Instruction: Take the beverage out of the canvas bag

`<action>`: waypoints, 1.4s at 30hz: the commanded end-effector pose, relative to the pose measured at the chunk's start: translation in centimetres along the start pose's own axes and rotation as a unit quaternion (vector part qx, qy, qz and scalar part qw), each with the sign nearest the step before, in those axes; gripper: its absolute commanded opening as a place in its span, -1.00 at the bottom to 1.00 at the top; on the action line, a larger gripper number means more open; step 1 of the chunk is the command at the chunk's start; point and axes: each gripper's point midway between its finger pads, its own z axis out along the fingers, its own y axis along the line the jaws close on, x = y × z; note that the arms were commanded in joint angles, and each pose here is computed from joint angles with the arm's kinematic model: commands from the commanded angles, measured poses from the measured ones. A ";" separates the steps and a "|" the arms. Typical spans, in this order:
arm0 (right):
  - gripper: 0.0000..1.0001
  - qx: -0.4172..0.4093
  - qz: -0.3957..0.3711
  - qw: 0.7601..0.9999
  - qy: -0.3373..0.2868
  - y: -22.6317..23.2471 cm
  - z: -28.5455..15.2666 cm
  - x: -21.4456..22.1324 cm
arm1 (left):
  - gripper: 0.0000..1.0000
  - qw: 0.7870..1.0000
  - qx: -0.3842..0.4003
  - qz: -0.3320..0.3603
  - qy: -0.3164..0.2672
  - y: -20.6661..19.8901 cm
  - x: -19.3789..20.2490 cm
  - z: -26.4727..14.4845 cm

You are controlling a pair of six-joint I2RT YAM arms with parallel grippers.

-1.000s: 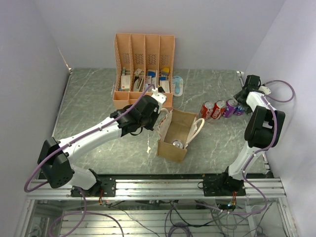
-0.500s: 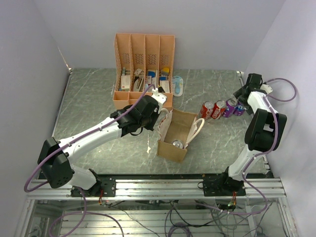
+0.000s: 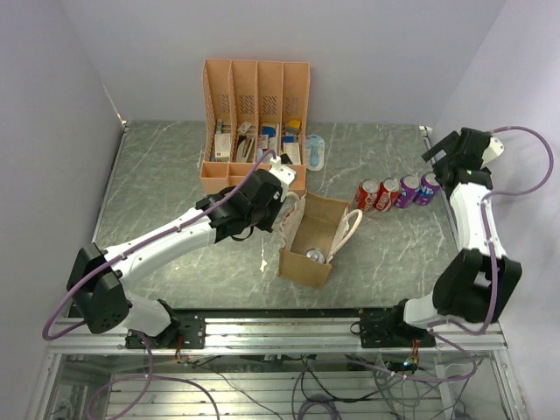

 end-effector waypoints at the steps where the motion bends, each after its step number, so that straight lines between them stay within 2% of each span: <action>1: 1.00 -0.185 -0.050 0.981 0.017 4.8 -4.8 1.6 | -0.86 1.000 -0.001 0.008 0.000 -0.2 -0.3 0.0; 4: 1.00 -0.290 -0.083 0.953 0.024 7.8 -8.7 2.6 | -0.86 1.000 -0.005 0.009 0.001 -0.1 -0.3 0.0; 12: 1.00 -0.425 -0.239 0.871 0.056 15.3 -19.7 10.4 | -0.86 1.000 -0.011 0.011 0.004 0.1 -0.1 0.2; 18: 0.91 -0.481 -0.315 0.811 0.107 15.7 -25.4 16.5 | -0.86 1.000 -0.018 0.012 0.005 0.4 -0.1 0.2; 21: 0.86 -0.483 -0.358 0.790 0.122 14.9 -27.4 19.3 | -0.86 1.000 -0.020 0.013 0.007 0.4 0.1 0.3; 27: 0.67 -0.459 -0.432 0.758 0.169 12.4 -29.1 24.7 | -0.86 1.000 -0.020 0.013 0.008 0.4 0.1 0.3; 35: 0.61 -0.387 -0.489 0.749 0.224 8.2 -27.8 29.9 | -0.86 1.000 -0.022 0.013 0.007 0.5 0.0 0.3; 42: 0.61 -0.371 -0.509 0.731 0.262 6.2 -27.1 33.2 | -0.86 1.000 -0.027 0.014 0.009 0.6 0.1 0.4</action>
